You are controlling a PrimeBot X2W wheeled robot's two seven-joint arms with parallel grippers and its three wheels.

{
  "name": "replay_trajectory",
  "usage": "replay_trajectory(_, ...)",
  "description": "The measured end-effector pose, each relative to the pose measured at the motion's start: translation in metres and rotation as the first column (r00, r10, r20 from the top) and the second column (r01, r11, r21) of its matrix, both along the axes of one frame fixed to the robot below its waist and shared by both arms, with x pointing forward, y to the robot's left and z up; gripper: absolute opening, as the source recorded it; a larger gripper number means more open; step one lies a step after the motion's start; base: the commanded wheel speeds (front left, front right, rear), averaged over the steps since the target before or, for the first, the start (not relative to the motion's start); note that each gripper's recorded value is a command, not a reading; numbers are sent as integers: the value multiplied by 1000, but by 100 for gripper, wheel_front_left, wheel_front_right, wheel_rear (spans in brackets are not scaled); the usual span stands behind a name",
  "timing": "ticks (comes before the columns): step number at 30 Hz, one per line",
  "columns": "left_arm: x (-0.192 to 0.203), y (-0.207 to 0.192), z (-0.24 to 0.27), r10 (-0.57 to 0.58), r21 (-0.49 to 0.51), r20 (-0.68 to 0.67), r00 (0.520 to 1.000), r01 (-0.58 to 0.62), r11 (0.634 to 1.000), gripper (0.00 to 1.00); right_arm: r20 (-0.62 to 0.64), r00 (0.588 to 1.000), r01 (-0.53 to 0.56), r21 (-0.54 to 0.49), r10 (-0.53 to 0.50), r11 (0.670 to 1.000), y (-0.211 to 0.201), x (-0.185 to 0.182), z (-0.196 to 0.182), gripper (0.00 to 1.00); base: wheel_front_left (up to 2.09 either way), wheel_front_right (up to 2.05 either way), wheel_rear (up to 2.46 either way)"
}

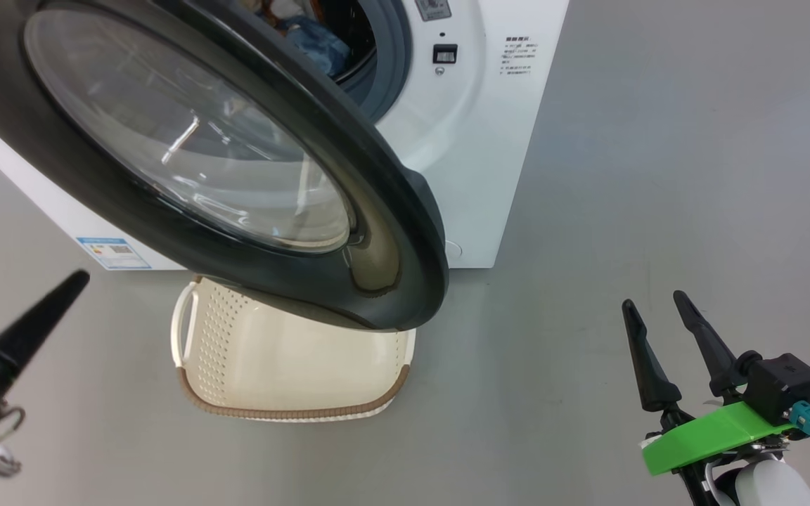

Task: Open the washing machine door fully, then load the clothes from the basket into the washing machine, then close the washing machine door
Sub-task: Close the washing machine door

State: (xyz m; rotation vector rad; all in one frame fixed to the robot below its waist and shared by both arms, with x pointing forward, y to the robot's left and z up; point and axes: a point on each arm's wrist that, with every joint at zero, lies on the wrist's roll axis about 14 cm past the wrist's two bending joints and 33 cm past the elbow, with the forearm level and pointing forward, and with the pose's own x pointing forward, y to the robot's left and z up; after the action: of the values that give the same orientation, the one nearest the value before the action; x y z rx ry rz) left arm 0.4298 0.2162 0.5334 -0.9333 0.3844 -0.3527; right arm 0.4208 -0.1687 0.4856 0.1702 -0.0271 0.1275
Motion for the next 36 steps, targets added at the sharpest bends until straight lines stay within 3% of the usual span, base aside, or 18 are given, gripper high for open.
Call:
replay_trajectory(9, -20, -1, -33, 122, 23, -7, 992, -122, 992, 100, 0, 1000, 22, -4, -22, 1000, -8, -4, 1, 100, 0, 0, 0)
replay_trajectory(24, -51, -22, -81, 179, 200, 78, 981, -192, 961, 100, -13, 998, 60, 6, -60, 998, -21, -16, -1, 100, 0, 0, 0)
replay_trajectory(29, -56, -17, -101, 149, 327, 84, 985, -168, 930, 100, -6, 996, 89, 4, -89, 996, -31, -18, 2, 100, 0, 0, 0)
replay_trajectory(36, -41, -15, -90, 163, 414, 203, 965, -236, 879, 100, -16, 994, 111, 2, -110, 994, -38, -25, -1, 100, 0, 0, 0)
